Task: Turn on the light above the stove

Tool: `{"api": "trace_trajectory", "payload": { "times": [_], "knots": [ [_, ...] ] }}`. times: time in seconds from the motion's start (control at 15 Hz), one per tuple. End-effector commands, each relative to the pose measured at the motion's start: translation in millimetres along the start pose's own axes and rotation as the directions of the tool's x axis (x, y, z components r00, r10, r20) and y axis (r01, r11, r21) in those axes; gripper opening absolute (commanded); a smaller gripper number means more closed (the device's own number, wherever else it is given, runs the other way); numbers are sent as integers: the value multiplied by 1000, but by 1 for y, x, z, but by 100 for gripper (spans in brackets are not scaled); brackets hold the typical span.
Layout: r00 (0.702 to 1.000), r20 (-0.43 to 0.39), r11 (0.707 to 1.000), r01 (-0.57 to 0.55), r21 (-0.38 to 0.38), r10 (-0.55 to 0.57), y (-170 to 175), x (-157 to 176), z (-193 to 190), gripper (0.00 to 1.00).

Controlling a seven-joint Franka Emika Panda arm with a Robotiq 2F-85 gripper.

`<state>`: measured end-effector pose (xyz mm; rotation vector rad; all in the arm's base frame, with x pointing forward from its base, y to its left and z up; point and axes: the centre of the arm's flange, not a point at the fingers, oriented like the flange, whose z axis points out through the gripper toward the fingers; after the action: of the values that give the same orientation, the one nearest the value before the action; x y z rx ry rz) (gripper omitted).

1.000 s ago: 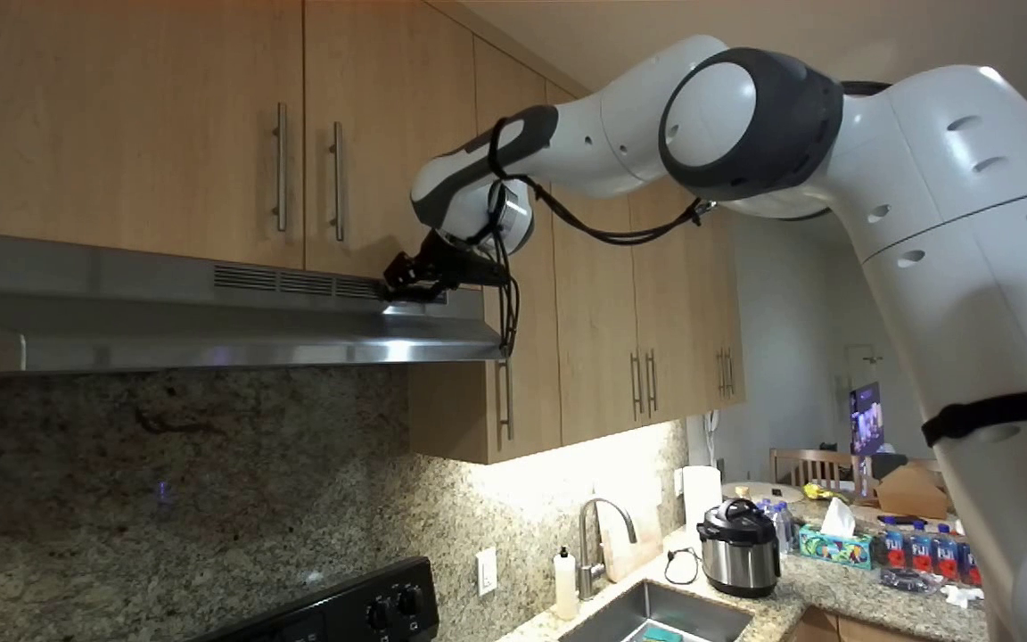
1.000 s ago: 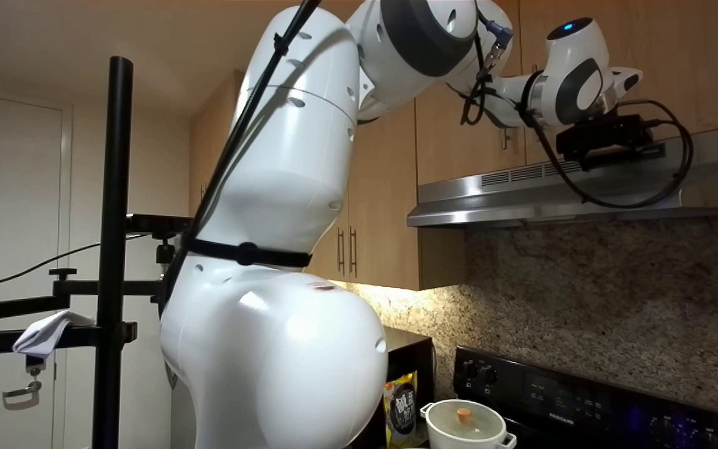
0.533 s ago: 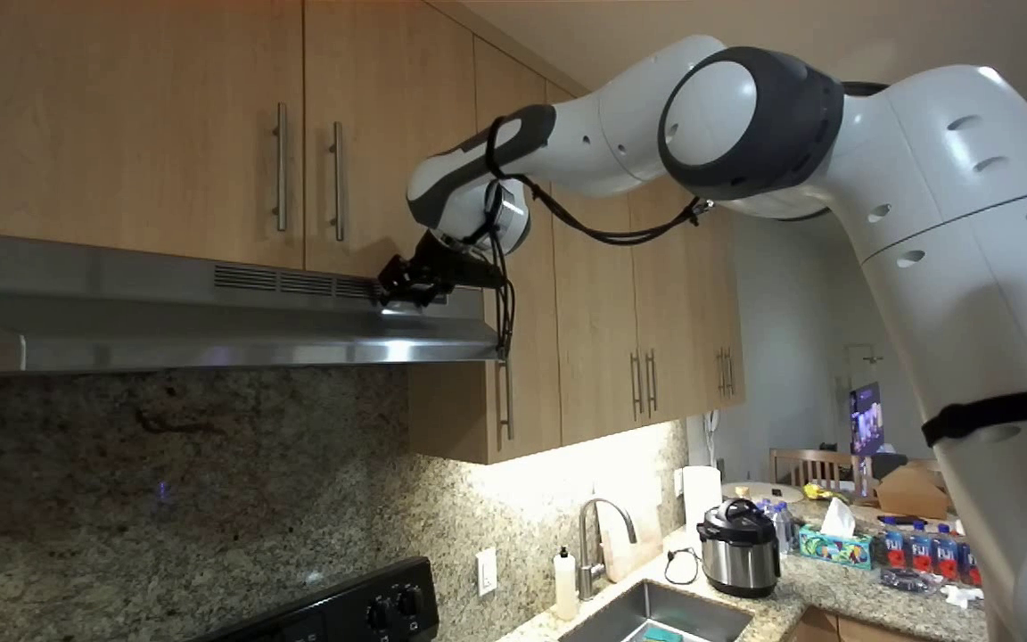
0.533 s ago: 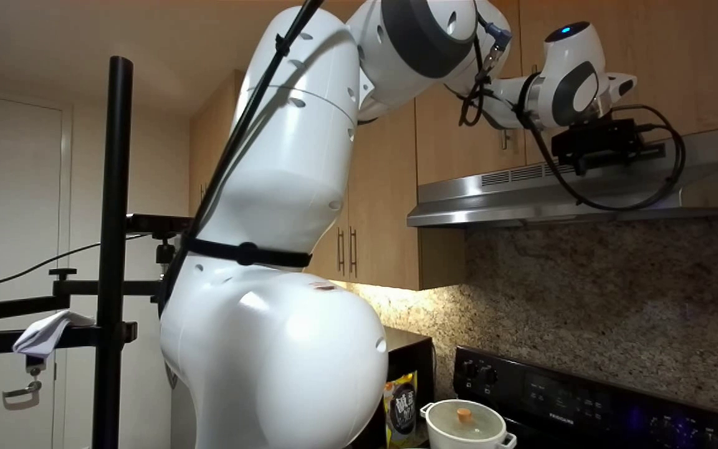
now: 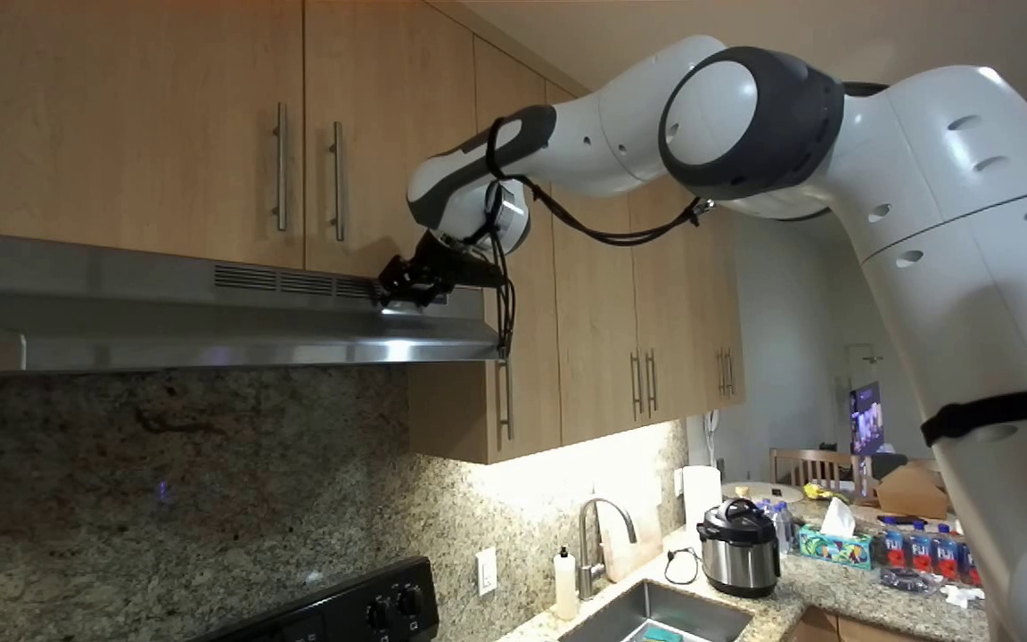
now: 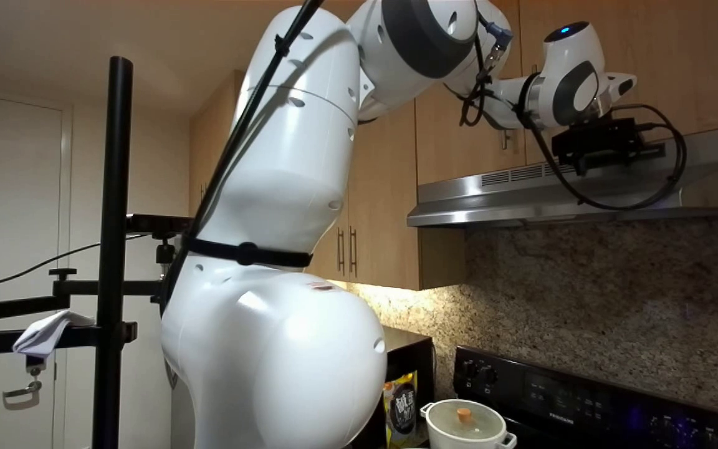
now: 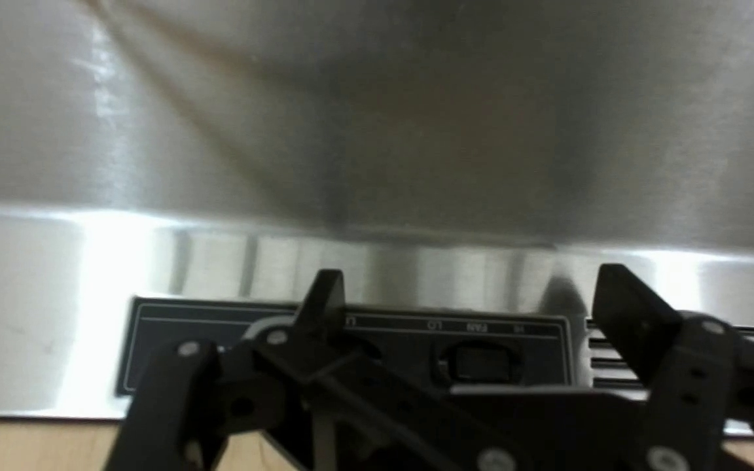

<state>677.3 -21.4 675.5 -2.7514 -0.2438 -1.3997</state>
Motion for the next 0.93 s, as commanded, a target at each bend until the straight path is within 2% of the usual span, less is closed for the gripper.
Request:
{"api": "trace_trajectory", "payload": {
  "times": [0.0,0.27,0.53,0.87],
  "knots": [
    [1000,-16,1000,-9,-18,9,2,0,-16,100],
    [1000,-23,1000,-2,-12,1,0,-11,-30,100],
    [999,-48,999,0,-38,-2,2,-15,-44,100],
    [999,-17,999,30,-32,-31,-1,-11,-42,100]
  ]
}}
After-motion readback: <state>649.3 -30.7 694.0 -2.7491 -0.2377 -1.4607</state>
